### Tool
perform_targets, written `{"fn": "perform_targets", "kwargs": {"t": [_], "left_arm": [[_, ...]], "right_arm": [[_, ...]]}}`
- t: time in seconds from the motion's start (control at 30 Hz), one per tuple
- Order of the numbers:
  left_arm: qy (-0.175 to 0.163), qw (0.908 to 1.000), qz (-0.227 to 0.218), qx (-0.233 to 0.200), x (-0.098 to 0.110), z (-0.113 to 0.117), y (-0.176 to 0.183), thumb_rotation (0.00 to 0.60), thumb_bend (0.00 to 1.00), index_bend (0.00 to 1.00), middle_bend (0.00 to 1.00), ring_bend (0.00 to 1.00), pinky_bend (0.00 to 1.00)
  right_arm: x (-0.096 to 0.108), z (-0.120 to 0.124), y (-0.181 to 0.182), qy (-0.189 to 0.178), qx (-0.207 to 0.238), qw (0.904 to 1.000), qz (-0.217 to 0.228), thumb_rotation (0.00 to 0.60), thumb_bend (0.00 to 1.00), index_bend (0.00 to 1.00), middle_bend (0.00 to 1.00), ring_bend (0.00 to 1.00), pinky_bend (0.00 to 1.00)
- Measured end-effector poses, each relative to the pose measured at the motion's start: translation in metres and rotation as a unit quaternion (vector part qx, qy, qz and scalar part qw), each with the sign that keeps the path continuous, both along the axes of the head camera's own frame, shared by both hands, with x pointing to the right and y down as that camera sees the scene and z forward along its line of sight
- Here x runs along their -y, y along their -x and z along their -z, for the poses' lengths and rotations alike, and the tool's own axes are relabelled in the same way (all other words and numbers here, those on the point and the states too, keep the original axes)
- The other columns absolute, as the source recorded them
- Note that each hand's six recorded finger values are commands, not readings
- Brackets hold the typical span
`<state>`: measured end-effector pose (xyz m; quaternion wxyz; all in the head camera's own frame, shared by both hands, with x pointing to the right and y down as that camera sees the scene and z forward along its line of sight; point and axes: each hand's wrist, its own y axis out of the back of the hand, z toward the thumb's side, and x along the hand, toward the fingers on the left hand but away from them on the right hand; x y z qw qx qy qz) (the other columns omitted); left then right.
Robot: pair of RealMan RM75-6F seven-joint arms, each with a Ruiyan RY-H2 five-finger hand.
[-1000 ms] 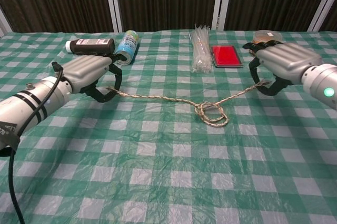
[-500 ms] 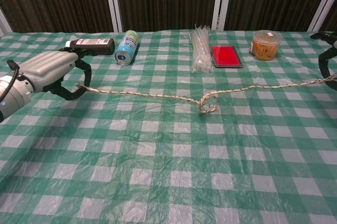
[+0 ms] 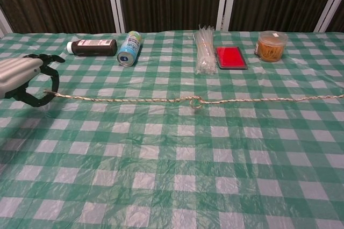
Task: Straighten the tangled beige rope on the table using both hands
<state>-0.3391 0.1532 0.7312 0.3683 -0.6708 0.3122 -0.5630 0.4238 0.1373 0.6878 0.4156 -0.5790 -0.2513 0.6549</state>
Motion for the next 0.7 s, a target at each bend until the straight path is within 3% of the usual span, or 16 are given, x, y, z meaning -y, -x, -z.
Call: {"fn": "perform_targets", "kwargs": {"t": [0.4,0.7], "left_arm": [[0.013,0.9996,0.017,0.019,-0.012,-0.006,0.035,0.6,0.59,0.64,0.07,0.0,0.01],[0.014,0.9992,0.024,0.027,-0.01,-0.009,0.047,0.6,0.59,0.63,0.07,0.0,0.01]], "right_arm": [[-0.006,-0.006,-0.032,0.022,-0.025,0.999,-0.03,0.6,0.59,0.79,0.07,0.0,0.0],[-0.006,-0.006,-0.049,0.027,-0.042,0.9976,-0.048,0.6,0.59,0.79,0.07,0.0,0.0]]}}
